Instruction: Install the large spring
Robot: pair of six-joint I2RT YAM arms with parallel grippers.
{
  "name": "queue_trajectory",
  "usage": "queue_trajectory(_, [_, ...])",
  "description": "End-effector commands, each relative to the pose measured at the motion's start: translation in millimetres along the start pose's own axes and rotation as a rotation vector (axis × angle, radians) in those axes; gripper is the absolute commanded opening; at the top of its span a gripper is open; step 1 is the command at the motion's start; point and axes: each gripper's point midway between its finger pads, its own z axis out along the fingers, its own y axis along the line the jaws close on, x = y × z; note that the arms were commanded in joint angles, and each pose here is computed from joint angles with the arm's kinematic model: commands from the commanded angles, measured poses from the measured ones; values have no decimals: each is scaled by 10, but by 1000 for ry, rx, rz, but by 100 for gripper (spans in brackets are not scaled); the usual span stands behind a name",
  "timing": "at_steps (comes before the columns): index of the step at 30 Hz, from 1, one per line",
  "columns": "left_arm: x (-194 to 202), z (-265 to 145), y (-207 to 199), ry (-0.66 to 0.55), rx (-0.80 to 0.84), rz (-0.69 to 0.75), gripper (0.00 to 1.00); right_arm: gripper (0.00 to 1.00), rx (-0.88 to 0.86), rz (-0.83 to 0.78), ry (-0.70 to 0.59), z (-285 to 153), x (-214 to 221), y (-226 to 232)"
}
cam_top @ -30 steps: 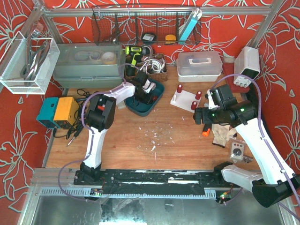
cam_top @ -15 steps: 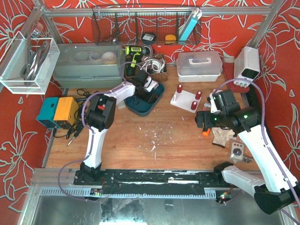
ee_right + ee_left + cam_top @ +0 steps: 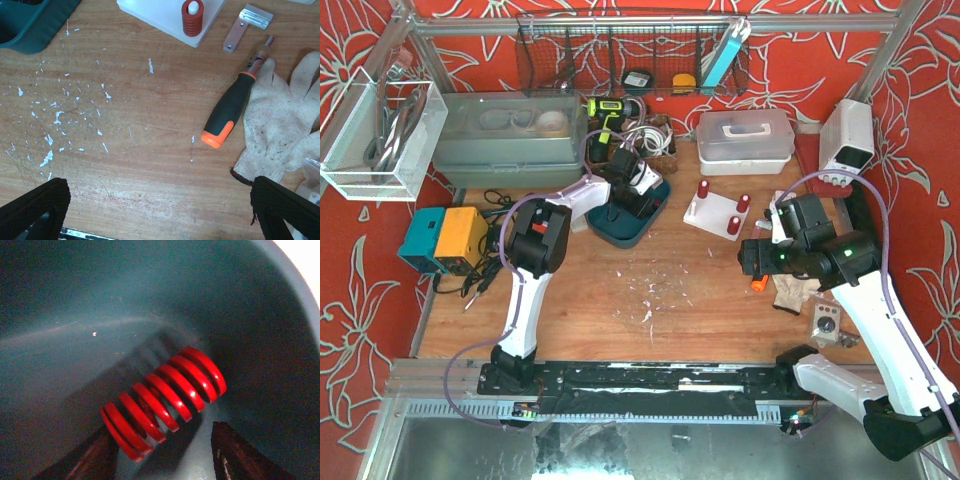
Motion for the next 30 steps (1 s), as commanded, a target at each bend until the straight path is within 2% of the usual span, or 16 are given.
queue_trajectory(1, [13,66,107,5,-47,17,51,99,23,-11,7,11,1,-31])
queue_trajectory(6, [75,-61,86,0,-70,-21,40,99,28,-14,9,16,-9,-36])
queue_trajectory(12, [138,-183,4,-27,-63,-32,18,99,24,-8,12,49,15,-34])
queue_trajectory(16, [190,-256,-48,-21,-54,-54,13,99,29,-14,10,47,18,-45])
queue_trajectory(18, [189,-310,-53,-30,-64,-41,18,99,31,-14,9,45,23,-51])
queue_trajectory(20, [140,-357,-3,-46,-100,9,34,99,26,-12,6,35,26,-45])
queue_trajectory(22, [56,-384,91,-55,-143,62,45,99,23,-16,12,31,43,-43])
queue_trajectory(24, [-38,-408,143,-71,-154,112,52,99,26,-25,18,27,57,-49])
queue_trajectory(28, [-192,-425,-36,-142,-63,266,66,99,38,-36,30,-10,79,-72])
queue_trajectory(30, [-227,-401,-77,-151,-36,333,69,99,42,-39,29,-30,78,-80])
